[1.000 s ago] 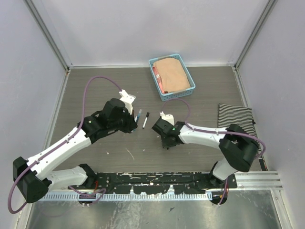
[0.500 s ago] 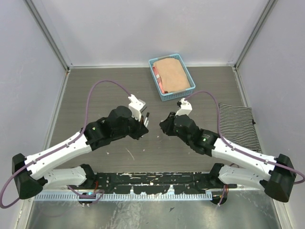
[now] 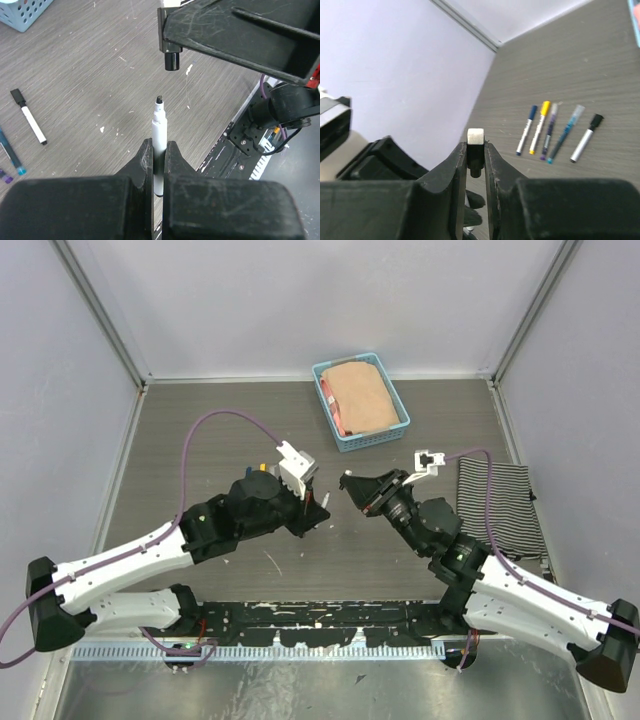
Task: Insert the pens into the pen caps
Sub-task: Insert the pen cap onto the pen.
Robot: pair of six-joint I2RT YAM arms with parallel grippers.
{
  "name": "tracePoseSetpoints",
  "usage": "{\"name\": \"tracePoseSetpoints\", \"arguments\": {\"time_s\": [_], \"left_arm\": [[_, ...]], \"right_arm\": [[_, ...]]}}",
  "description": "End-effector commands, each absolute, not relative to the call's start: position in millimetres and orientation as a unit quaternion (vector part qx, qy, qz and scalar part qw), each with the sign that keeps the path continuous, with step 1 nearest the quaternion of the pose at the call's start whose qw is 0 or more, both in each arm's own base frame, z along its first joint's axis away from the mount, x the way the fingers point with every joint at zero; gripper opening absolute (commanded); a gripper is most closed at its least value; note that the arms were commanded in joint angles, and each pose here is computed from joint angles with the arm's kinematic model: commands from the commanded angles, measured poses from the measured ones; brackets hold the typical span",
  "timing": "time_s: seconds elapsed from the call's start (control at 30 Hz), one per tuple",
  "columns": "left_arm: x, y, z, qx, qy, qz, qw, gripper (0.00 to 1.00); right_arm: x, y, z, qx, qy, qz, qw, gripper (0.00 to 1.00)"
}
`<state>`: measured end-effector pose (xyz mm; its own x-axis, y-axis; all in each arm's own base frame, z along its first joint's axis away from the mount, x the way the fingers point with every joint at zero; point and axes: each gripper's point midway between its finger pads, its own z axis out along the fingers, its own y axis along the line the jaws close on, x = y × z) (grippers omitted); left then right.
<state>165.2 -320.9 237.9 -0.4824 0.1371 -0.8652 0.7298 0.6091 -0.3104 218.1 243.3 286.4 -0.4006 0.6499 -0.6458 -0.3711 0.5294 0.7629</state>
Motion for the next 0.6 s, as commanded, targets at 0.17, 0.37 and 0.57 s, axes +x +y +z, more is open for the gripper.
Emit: {"name": "tracePoseSetpoints", "arguments": {"time_s": [0.17, 0.37, 0.57], "left_arm": [[163, -332, 277, 0.268, 0.743, -0.399, 0.466, 0.0], [160, -338, 277, 0.276, 0.74, -0.407, 0.459, 0.0], [160, -338, 277, 0.277, 0.739, -0.409, 0.457, 0.0]], "right_arm": [[205, 240, 350, 0.077, 0.611, 0.537, 0.576, 0.0], [203, 245, 350, 0.066, 0.61, 0.544, 0.572, 0.0], [203, 244, 353, 0.067, 0.609, 0.544, 0.573, 0.0]]}}
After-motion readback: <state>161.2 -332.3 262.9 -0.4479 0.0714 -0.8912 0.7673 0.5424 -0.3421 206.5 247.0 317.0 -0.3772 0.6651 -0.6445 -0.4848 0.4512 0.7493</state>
